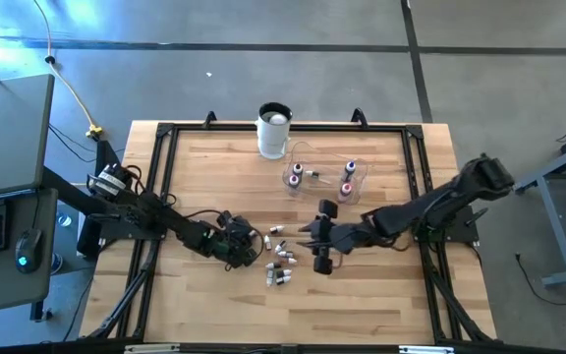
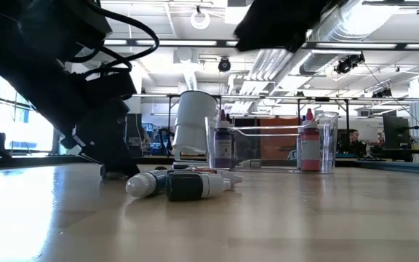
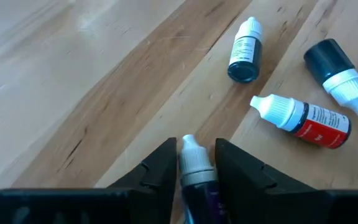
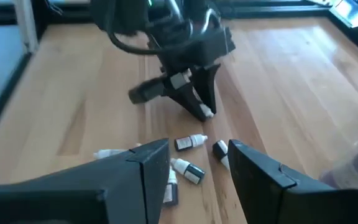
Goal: Pick & Place food coloring
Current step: Put the small purple food coloring bottle into the transparent container
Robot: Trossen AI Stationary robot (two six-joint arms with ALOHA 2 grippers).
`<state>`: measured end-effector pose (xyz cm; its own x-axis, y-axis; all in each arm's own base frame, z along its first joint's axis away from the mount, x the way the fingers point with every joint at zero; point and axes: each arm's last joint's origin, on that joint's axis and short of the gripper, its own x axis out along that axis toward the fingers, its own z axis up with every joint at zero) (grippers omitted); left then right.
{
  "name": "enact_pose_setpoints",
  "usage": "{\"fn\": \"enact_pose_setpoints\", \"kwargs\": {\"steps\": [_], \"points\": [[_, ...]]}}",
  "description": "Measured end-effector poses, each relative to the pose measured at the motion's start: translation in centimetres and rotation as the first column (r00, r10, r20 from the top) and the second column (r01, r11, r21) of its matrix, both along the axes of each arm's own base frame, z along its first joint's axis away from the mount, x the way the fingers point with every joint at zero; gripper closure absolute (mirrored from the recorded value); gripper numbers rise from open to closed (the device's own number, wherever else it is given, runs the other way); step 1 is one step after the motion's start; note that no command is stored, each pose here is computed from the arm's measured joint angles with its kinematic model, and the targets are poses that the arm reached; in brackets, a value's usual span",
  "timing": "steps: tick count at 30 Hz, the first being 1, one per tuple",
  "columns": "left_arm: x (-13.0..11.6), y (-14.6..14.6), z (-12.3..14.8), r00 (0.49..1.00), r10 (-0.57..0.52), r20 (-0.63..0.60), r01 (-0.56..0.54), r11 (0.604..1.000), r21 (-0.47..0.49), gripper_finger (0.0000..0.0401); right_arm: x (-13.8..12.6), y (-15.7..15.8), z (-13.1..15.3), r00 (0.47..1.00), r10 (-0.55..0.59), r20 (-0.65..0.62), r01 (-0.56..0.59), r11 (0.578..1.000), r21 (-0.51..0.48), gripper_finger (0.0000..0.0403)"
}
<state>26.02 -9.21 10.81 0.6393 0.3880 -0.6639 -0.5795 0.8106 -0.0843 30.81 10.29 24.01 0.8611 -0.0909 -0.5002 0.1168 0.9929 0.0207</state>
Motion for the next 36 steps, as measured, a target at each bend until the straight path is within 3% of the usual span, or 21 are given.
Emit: {"fn": "enact_pose_setpoints", "kwargs": {"steps": [6, 14, 20, 27, 31, 33, 36], "points": [[0.0, -0.1, 0.0, 1.000, -0.002, 0.006, 0.002, 1.000, -0.003, 0.0338, -2.4, 1.2, 2.1, 0.999, -0.031, 0.035, 0.032, 0.999, -0.005, 0.0247], [2.3, 0.0, 2.0, 0.998, -0.022, 0.052, 0.022, 1.000, -0.002, 0.0332, -3.3, 2.6, 2.4, 0.998, -0.033, 0.057, 0.036, 0.998, -0.046, 0.0247], [6.2, 1.9, 5.9, 0.992, -0.062, 0.109, 0.053, 0.995, 0.085, 0.0337, -3.3, 2.6, 2.4, 0.997, -0.050, 0.063, 0.054, 0.997, -0.057, 0.0247], [11.0, 7.4, 11.7, 0.972, -0.120, 0.203, 0.095, 0.987, 0.128, 0.0333, -4.4, 2.0, 3.0, 0.998, -0.059, 0.026, 0.061, 0.995, -0.076, 0.0247], [13.4, 10.1, 12.6, 0.970, -0.141, 0.200, 0.114, 0.983, 0.141, 0.0333, -6.8, 0.8, 3.6, 0.982, -0.185, -0.034, 0.181, 0.979, -0.098, 0.0247], [15.4, 10.9, 12.8, 0.955, -0.161, 0.247, 0.128, 0.981, 0.145, 0.0332, -8.5, 0.2, 3.7, 0.957, -0.283, -0.057, 0.274, 0.953, -0.131, 0.0247], [17.4, 11.7, 12.0, 0.964, -0.165, 0.207, 0.132, 0.978, 0.164, 0.0332, -10.9, -0.8, 3.8, 0.904, -0.422, -0.067, 0.408, 0.899, -0.158, 0.0247]]}}
